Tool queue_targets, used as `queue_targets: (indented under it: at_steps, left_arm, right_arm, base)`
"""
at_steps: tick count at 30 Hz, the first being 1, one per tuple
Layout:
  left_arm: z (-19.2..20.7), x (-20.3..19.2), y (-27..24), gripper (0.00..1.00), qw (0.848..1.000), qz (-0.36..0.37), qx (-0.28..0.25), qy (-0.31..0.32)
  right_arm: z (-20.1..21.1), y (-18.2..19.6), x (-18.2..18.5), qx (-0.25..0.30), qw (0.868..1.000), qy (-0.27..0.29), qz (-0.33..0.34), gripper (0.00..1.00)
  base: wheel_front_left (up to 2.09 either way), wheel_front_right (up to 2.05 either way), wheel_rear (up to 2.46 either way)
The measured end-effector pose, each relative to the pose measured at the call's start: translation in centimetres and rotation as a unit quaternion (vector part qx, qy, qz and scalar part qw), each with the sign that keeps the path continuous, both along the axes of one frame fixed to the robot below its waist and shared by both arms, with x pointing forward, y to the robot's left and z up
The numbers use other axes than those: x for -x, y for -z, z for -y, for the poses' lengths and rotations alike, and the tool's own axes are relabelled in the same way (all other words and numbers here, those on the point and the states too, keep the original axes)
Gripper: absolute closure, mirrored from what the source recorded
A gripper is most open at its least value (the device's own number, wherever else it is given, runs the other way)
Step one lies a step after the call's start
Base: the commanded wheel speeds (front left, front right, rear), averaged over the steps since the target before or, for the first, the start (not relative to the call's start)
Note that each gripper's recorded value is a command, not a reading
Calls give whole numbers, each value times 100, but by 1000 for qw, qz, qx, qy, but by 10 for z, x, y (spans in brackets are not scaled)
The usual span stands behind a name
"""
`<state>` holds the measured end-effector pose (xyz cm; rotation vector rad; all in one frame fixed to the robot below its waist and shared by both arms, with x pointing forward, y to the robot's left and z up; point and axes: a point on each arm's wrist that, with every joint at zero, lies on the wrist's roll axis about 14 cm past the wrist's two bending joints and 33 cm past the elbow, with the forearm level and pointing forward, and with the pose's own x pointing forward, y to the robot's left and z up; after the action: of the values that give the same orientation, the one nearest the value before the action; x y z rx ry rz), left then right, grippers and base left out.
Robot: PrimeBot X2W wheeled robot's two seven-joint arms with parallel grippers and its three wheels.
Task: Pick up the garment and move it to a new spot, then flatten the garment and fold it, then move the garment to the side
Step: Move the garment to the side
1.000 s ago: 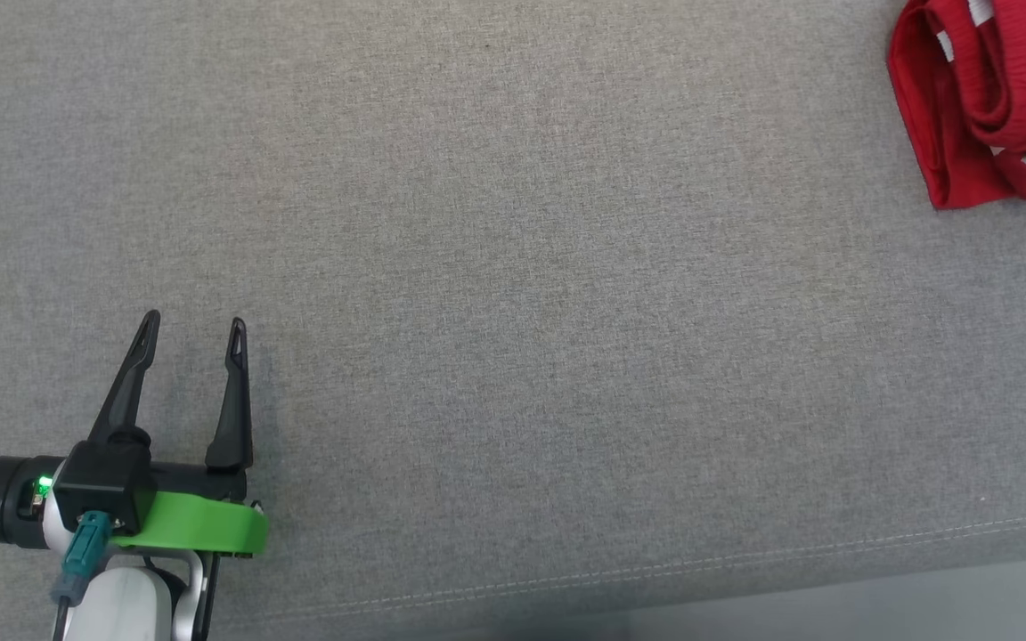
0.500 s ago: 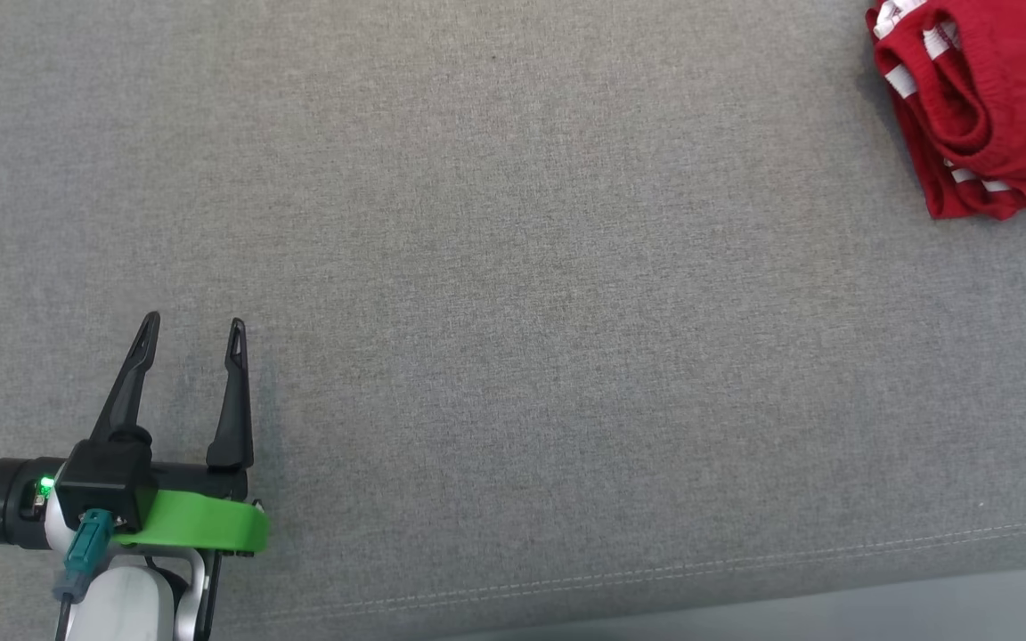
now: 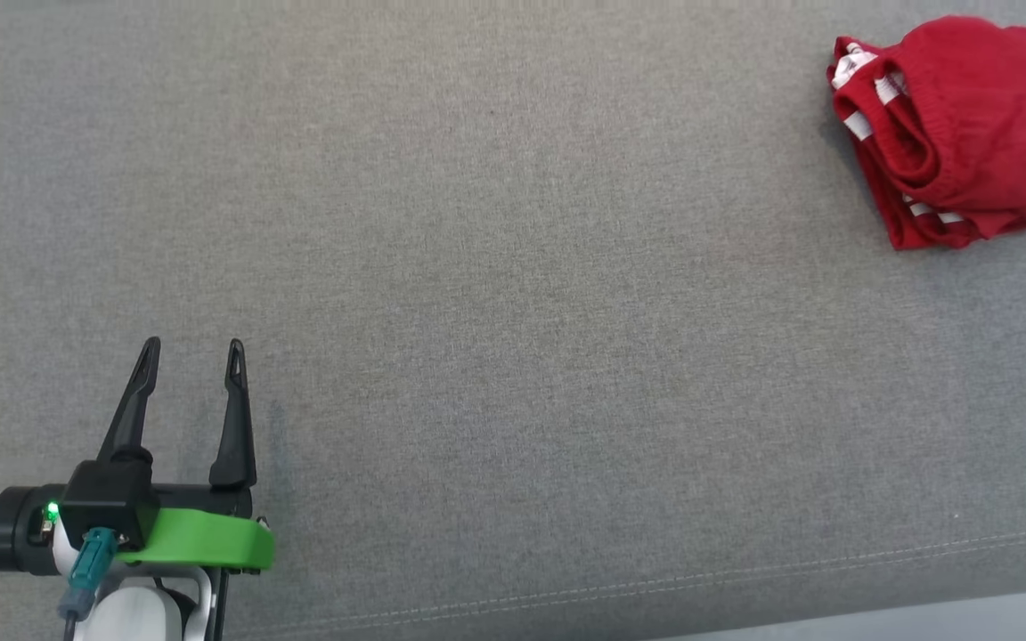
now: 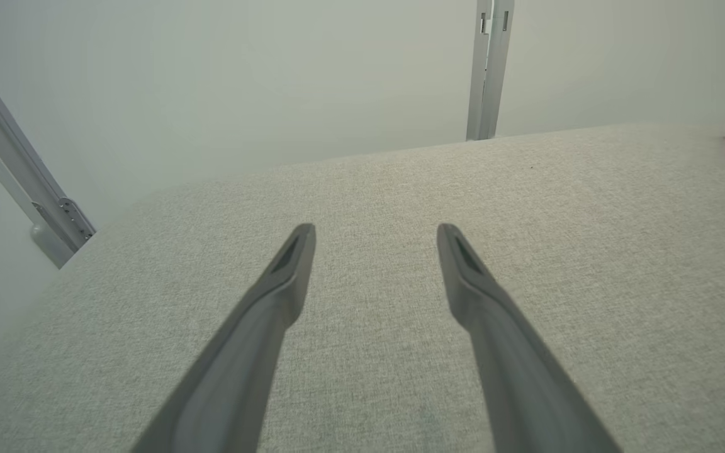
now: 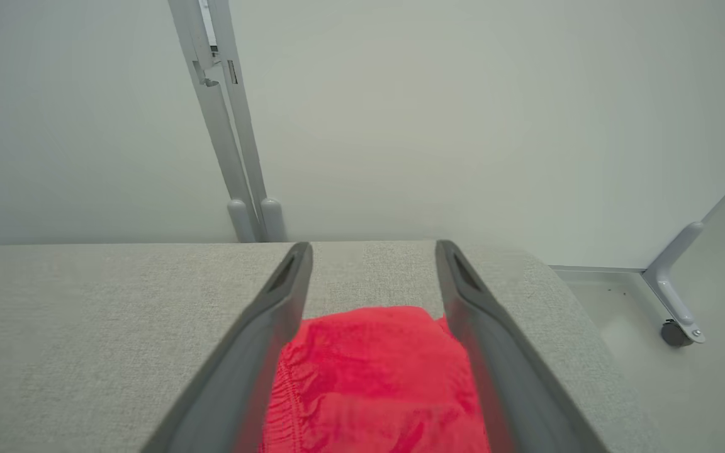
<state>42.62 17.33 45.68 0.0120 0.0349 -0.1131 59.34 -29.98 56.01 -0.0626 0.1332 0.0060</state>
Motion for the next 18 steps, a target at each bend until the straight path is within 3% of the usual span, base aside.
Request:
queue_targets:
  at_steps: [5, 10, 18]
  left_arm:
    - [-1, 10, -10, 0, 1000, 9, 7, -9]
    - [-1, 18, -20, 0, 1000, 21, 10, -12]
    - [-15, 35, -36, 0, 998, 40, 9, -37]
  right_arm:
    - [-36, -13, 8, -38, 998, -36, 35, 0]
    - [-64, -53, 15, -70, 990, -71, 96, 0]
    - [-96, -51, 56, -104, 980, -101, 139, 0]
  base:
    - [0, 0, 0]
    - [0, 0, 0]
    - [0, 0, 0]
